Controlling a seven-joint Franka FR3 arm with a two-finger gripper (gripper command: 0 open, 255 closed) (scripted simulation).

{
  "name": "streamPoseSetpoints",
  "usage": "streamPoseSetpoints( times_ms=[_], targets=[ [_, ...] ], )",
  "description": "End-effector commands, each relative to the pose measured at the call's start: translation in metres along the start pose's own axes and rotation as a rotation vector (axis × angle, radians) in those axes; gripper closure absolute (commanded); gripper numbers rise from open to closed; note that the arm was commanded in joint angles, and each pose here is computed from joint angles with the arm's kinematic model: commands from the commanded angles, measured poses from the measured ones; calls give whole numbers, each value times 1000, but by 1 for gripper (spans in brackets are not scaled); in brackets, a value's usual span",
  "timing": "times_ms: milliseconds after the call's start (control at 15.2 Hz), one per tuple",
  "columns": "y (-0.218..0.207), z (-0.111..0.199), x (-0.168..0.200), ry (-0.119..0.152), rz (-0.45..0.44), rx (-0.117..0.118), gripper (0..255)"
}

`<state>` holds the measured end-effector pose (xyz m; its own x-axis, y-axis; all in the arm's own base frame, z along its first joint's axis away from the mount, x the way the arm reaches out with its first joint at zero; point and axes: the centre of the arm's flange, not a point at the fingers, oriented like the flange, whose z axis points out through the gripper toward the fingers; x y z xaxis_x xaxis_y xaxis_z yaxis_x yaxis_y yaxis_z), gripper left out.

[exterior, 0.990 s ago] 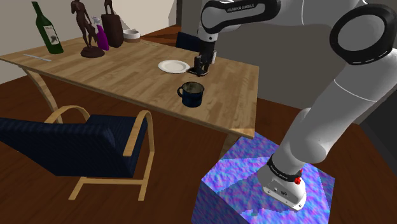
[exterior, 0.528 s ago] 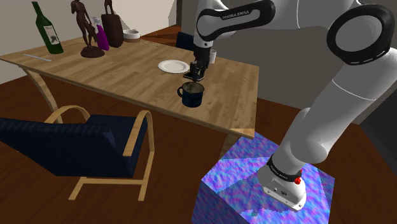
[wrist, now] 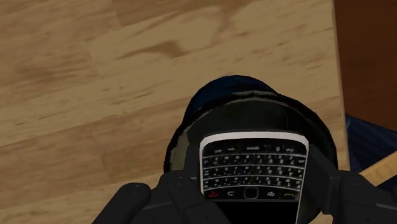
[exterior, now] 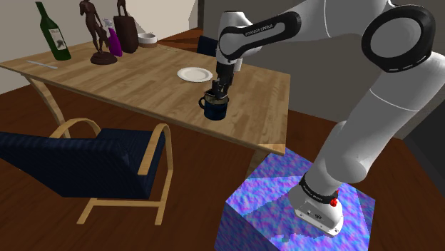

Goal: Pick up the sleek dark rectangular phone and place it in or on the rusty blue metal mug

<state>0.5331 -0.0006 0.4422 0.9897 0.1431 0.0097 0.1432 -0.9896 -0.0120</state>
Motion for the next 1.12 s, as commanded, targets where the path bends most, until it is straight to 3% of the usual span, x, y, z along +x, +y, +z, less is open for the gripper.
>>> streamPoseSetpoints(
  times_ms=[0, 462, 528, 858, 1056],
  targets=[
    [1, 7, 1, 1, 0, 0, 255],
    [1, 7, 1, 1, 0, 0, 255],
    [1, 7, 1, 1, 0, 0, 0],
    [1, 7, 1, 1, 0, 0, 0],
    [1, -32, 1, 1, 0, 0, 0]
  ],
)
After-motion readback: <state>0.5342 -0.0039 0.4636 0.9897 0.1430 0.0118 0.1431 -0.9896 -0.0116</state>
